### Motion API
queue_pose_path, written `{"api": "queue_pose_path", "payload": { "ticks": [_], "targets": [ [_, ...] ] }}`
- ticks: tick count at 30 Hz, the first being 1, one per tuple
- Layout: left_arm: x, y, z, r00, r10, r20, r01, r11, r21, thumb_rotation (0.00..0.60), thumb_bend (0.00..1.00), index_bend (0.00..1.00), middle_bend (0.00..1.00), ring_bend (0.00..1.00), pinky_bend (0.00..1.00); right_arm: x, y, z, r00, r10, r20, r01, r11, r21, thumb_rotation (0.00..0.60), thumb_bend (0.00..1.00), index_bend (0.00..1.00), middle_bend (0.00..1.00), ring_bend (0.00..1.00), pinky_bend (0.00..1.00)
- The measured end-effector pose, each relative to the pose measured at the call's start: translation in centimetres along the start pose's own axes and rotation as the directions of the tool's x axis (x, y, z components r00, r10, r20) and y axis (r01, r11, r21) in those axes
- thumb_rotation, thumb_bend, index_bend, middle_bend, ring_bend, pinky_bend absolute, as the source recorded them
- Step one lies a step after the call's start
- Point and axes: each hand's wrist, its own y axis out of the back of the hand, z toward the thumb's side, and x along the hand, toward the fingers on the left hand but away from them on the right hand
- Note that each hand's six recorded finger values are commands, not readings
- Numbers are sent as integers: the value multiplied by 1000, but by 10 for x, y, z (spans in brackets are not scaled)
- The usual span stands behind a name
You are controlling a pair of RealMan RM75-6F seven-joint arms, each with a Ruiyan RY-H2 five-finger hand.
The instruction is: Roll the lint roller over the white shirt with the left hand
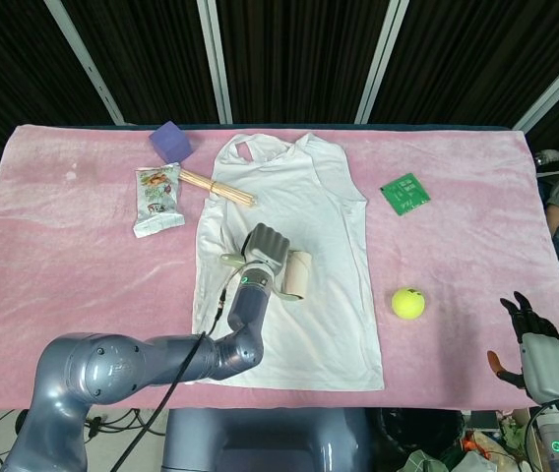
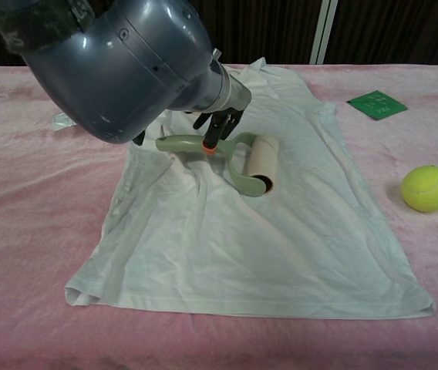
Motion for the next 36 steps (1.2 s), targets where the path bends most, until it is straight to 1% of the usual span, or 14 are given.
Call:
{"api": "queue_pose_path", "payload": {
  "ticks": [9, 18, 21, 26, 29, 36],
  "targets": [
    [-3, -16, -21, 999, -50, -16, 51, 998, 40, 600, 566, 726, 691, 555, 761, 0, 0, 0, 1000, -3, 1, 3, 1000, 2, 600, 277, 124, 12, 155, 165],
    [-4, -29, -64, 993, -78, -86, 83, 994, 65, 600, 566, 728, 694, 559, 761, 0, -1, 0, 1000, -1, 4, 1, 1000, 3, 600, 278, 123, 12, 156, 165],
    [-8, -38, -75, 991, -95, -90, 102, 991, 82, 600, 566, 728, 695, 560, 761, 0, -1, 0, 1000, 0, 5, 0, 1000, 2, 600, 278, 124, 12, 155, 165],
    [-15, -64, -93, 987, -136, -89, 147, 981, 131, 600, 566, 728, 695, 560, 761, 0, 0, 0, 1000, -2, 8, 2, 1000, 1, 600, 278, 124, 12, 155, 165],
    [-18, -79, -105, 983, -160, -95, 172, 976, 135, 600, 566, 728, 695, 560, 761, 0, 0, 0, 1000, -2, 9, 2, 1000, 0, 600, 278, 124, 12, 156, 164],
    [-24, -100, -133, 976, -180, -124, 199, 968, 155, 600, 567, 728, 695, 560, 761, 0, -1, 0, 1000, 0, 8, 0, 1000, -2, 600, 278, 124, 12, 156, 165]
  ]
}}
